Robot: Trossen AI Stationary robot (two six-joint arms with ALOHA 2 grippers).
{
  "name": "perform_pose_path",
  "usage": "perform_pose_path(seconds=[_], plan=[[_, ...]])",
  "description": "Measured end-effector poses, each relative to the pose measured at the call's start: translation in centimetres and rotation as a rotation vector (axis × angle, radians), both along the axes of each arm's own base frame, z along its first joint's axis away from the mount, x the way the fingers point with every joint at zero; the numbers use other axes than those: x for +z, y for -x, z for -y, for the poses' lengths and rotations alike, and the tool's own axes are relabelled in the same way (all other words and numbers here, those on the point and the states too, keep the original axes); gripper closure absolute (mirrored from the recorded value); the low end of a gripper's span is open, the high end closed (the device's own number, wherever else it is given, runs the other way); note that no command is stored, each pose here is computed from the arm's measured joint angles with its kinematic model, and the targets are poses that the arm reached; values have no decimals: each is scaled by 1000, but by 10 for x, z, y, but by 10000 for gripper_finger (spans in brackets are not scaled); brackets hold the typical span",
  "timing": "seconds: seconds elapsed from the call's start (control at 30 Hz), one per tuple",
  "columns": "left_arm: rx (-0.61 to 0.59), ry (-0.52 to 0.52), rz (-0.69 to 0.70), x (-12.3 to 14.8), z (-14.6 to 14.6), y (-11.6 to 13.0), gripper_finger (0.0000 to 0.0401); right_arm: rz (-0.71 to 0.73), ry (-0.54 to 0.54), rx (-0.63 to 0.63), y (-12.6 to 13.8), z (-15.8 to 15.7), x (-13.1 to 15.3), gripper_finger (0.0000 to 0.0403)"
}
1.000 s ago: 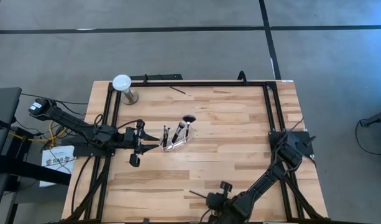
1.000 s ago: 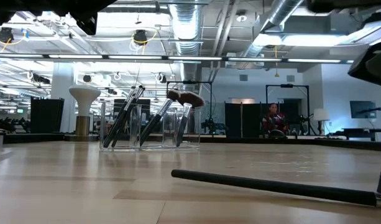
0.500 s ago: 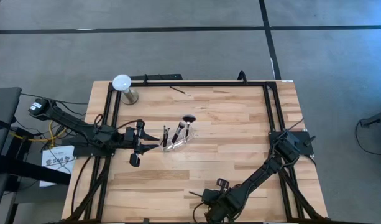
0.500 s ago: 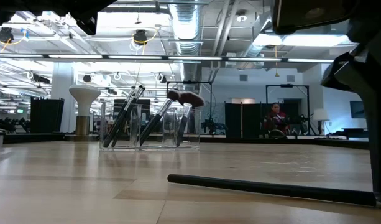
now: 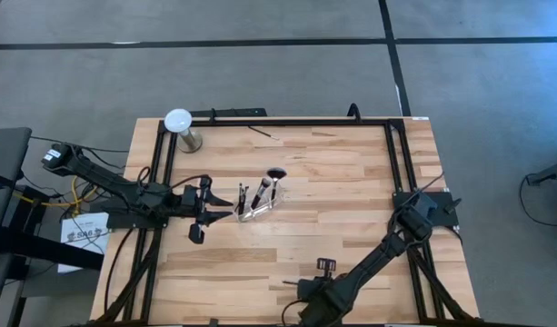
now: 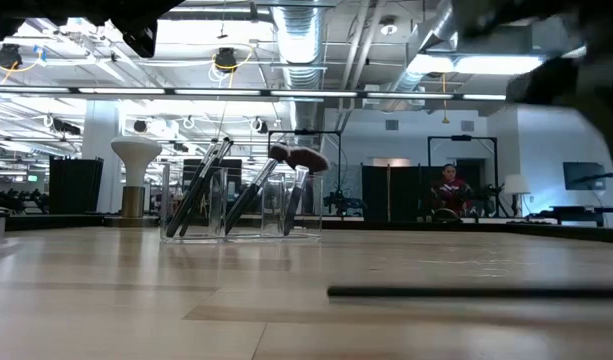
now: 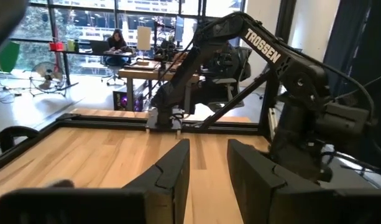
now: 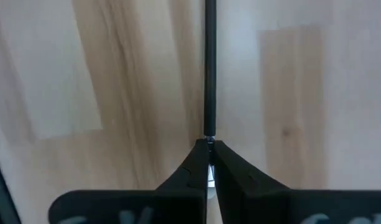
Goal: Put items in baskets/containers
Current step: Put the white eyeshadow brush into the left section of the transparent organizer
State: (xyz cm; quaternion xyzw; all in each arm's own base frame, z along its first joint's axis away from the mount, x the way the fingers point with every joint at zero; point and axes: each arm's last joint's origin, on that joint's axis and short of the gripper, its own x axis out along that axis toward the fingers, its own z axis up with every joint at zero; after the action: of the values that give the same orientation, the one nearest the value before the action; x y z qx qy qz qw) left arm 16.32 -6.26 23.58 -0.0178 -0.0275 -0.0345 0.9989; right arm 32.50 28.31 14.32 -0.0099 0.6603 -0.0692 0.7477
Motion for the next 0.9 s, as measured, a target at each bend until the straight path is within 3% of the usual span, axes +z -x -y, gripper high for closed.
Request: perform_pose_path(seconds=[0.13, 0.43, 0.7, 0.9], plan=[[-46, 11, 12, 1, 1, 0, 297, -48, 90, 18, 1, 6, 24, 401], [-68, 56, 16, 1, 3, -2, 297, -73, 266, 120, -3, 22, 42, 401], [-53, 57, 18, 0, 1, -5, 297, -136, 287, 164, -7, 35, 38, 402], [-61, 59, 17, 0, 2, -5, 297, -161, 162, 226, -19, 42, 34, 371]])
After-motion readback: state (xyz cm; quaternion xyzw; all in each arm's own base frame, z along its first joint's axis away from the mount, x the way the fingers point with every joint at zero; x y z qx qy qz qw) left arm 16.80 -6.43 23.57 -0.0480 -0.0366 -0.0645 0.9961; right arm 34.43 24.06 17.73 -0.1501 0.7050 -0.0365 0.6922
